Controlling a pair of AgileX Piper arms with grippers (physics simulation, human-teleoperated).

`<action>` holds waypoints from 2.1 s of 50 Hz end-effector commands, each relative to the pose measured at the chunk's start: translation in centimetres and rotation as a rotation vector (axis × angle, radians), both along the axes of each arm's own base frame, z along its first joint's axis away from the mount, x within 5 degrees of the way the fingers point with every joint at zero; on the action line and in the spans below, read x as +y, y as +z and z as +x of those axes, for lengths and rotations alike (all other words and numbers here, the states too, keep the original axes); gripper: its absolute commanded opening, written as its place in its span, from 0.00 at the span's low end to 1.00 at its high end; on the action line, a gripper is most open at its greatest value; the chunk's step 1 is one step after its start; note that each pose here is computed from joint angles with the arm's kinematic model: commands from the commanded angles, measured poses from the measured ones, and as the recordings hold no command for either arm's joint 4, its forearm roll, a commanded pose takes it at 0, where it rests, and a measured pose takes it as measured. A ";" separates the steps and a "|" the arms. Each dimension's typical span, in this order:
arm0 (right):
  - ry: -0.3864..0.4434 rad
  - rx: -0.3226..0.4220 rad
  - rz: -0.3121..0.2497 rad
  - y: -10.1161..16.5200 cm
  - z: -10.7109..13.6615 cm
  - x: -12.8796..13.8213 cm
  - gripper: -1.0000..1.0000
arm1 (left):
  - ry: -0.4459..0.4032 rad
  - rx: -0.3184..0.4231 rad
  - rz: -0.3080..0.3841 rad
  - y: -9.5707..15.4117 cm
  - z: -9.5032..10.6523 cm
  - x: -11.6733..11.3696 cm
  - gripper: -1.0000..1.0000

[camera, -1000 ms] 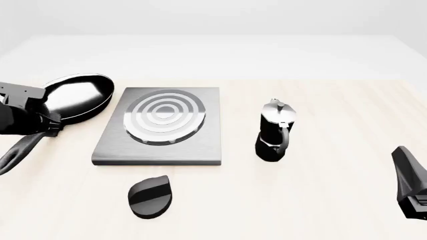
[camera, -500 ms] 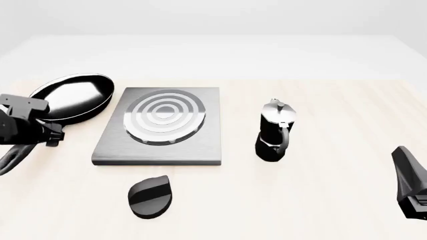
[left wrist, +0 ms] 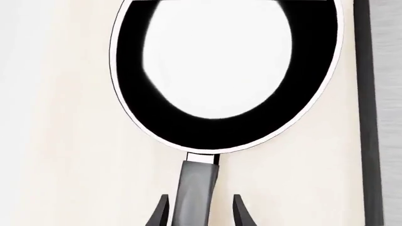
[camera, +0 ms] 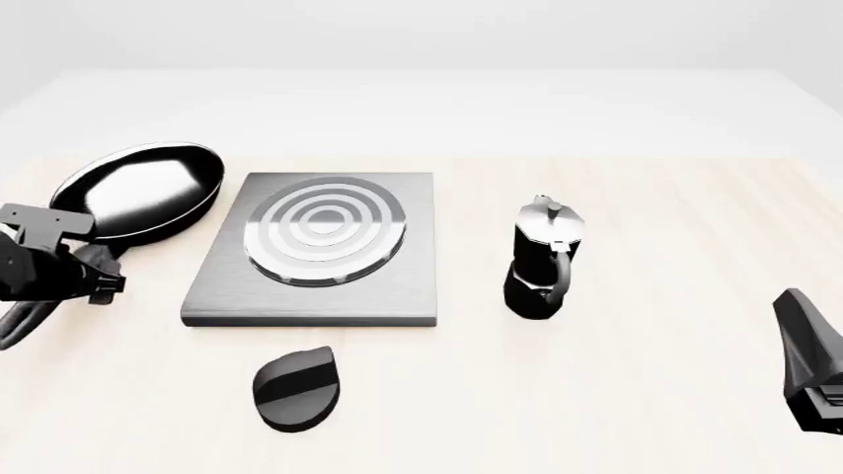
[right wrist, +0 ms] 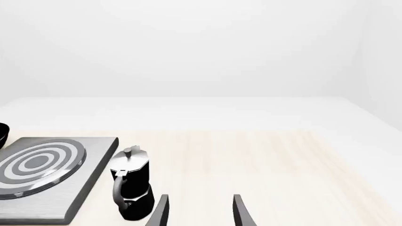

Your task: Turn on the stove and put the frying pan on it.

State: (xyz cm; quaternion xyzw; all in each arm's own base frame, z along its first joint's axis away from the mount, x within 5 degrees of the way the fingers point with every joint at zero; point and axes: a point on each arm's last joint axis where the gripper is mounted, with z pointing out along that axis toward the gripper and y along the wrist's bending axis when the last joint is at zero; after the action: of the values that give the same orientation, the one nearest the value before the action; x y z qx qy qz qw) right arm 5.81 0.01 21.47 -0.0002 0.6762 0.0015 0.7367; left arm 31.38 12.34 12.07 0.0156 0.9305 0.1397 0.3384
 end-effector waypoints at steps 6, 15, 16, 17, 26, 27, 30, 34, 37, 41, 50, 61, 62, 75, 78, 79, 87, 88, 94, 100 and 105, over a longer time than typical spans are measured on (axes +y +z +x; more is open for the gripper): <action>0.000 0.000 0.000 0.0 0.0 0.0 1.00 | 0.006 0.015 -0.005 -1.1 -0.2 0.2 1.00; 0.000 0.000 0.000 0.0 0.0 0.0 1.00 | -0.003 0.019 -0.004 -1.4 -0.2 -0.1 0.00; 0.000 0.000 0.000 0.0 0.0 0.0 1.00 | -0.003 0.019 -0.005 -1.3 -0.2 -0.1 0.00; 0.000 0.000 0.000 0.0 0.0 0.0 1.00 | -0.003 0.018 -0.003 -1.3 -0.2 -0.1 0.00; 0.000 0.000 0.000 0.0 0.0 0.0 1.00 | -0.011 0.009 -0.002 -0.7 -0.2 -0.4 0.00; 0.000 0.000 0.000 0.0 0.0 0.0 1.00 | -0.012 0.008 -0.002 -0.7 -0.2 -0.4 0.00; 0.000 0.000 0.000 0.0 0.0 0.0 1.00 | -0.015 0.003 -0.001 -0.3 -0.2 -0.6 0.00; 0.000 0.000 0.000 0.0 0.0 0.0 1.00 | -0.016 -0.009 0.002 0.5 -0.3 -0.7 0.00; 0.000 0.000 0.000 0.0 0.0 0.0 1.00 | -0.015 -0.019 0.006 1.1 -0.5 -0.8 0.00; 0.000 0.000 0.000 0.0 0.0 0.0 1.00 | -0.003 -0.058 0.008 3.0 -0.7 -0.9 0.00; 0.000 0.000 0.000 0.0 0.0 0.0 1.00 | -0.017 -0.107 0.022 5.4 -1.5 -1.7 0.00; 0.000 0.000 0.000 0.0 0.0 0.0 1.00 | -0.020 -0.155 0.013 8.0 -2.2 -2.8 0.00; 0.000 0.000 0.000 0.0 0.0 0.0 1.00 | -0.023 -0.156 0.013 8.2 -2.3 -2.9 0.00; 0.000 0.000 0.000 0.0 0.0 0.0 1.00 | -0.036 -0.172 0.008 9.5 -2.9 -3.7 0.00; 0.000 0.000 0.000 0.0 0.0 0.0 1.00 | -0.042 -0.177 0.010 10.0 -3.1 -3.9 0.00; 0.000 0.000 0.000 0.0 0.0 0.0 1.00 | -0.044 -0.178 0.012 10.2 -3.2 -4.0 0.00; 0.000 0.000 0.000 0.0 0.0 0.0 1.00 | -0.045 -0.184 0.010 10.6 -3.3 -4.1 0.00; 0.000 0.000 0.000 0.0 0.0 0.0 1.00 | -0.045 -0.184 0.010 10.6 -3.3 -4.1 0.00; 0.000 0.000 0.000 0.0 0.0 0.0 1.00 | -0.045 -0.184 0.010 10.6 -3.3 -4.1 0.00; 0.000 0.000 0.000 0.0 0.0 0.0 1.00 | -0.045 -0.184 0.010 10.6 -3.3 -4.1 0.00; 0.000 0.000 0.000 0.0 0.0 0.0 1.00 | -0.057 -0.181 0.010 10.6 -3.4 -4.5 0.00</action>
State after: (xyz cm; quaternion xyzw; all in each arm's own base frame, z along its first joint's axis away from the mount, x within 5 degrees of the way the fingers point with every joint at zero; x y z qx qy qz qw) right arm 5.81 0.01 21.47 -0.0001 0.6762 0.0016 0.7367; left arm 26.96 7.60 22.79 0.0923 0.9001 0.1612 0.3942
